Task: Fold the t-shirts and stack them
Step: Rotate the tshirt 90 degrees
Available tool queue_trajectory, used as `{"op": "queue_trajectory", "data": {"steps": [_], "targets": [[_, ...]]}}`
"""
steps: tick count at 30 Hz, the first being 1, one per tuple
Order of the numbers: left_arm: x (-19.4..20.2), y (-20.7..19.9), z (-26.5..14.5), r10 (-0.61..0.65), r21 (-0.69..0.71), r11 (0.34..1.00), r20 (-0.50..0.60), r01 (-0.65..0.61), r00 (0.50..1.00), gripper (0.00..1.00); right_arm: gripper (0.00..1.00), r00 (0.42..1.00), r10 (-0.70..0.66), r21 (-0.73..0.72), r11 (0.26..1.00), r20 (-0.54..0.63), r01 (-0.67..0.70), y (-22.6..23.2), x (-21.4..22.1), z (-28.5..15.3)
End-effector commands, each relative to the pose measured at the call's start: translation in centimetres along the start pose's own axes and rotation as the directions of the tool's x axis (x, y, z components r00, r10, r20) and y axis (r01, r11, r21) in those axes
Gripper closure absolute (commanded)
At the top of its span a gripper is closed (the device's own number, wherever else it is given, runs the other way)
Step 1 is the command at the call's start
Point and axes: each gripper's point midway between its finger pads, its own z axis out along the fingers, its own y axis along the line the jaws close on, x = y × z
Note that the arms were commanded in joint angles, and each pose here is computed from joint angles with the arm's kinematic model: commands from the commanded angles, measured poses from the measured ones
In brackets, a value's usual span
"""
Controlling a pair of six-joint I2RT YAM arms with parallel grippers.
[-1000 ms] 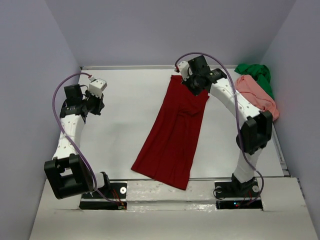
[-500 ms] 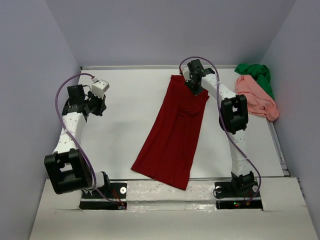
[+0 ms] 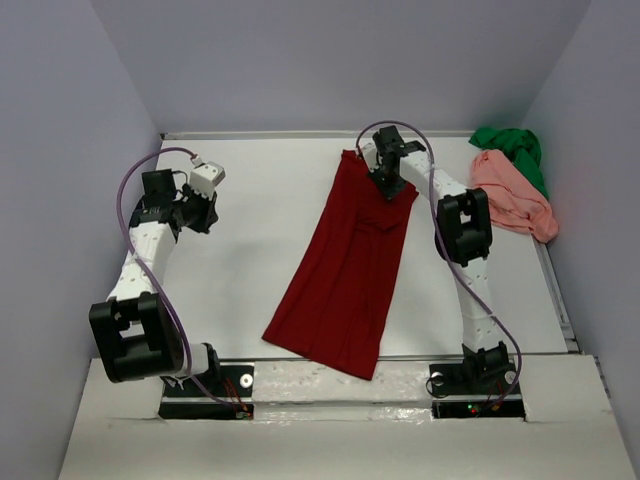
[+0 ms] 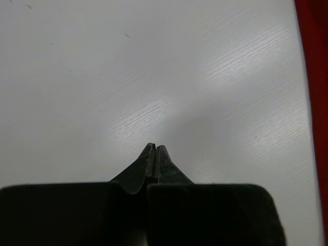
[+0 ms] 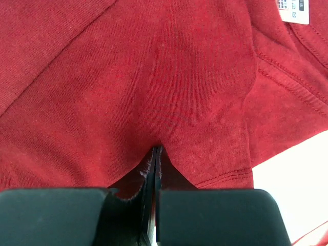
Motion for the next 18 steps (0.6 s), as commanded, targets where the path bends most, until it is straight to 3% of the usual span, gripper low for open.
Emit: {"op": "queue_trajectory", "data": {"steps": [1, 7, 12, 18], "targets": [[-0.4, -0.1, -0.1, 0.016, 0.009, 1.0, 0.006, -0.016, 1.0, 1.0, 1.0, 1.0, 0.0, -0.044, 0.999, -0.01, -0.001, 0.5, 0.1, 1.1], [-0.2, 0.1, 0.1, 0.011, 0.003, 1.0, -0.009, -0.011, 1.0, 1.0, 1.0, 1.0, -0.01, -0.051, 0.999, 0.025, 0.011, 0.1, -2.1, 3.0], [0.2, 0.3, 0.1, 0.003, -0.01, 1.0, -0.027, -0.004, 1.0, 1.0, 1.0, 0.98, -0.046, -0.089, 0.994, 0.195, 0.064, 0.1, -6.9, 3.1], [1.2, 0.8, 0.2, -0.001, -0.042, 0.999, -0.06, -0.001, 0.998, 1.0, 1.0, 0.899, -0.14, -0.066, 0.981, 0.415, 0.184, 0.3, -12.3, 2.8]]}}
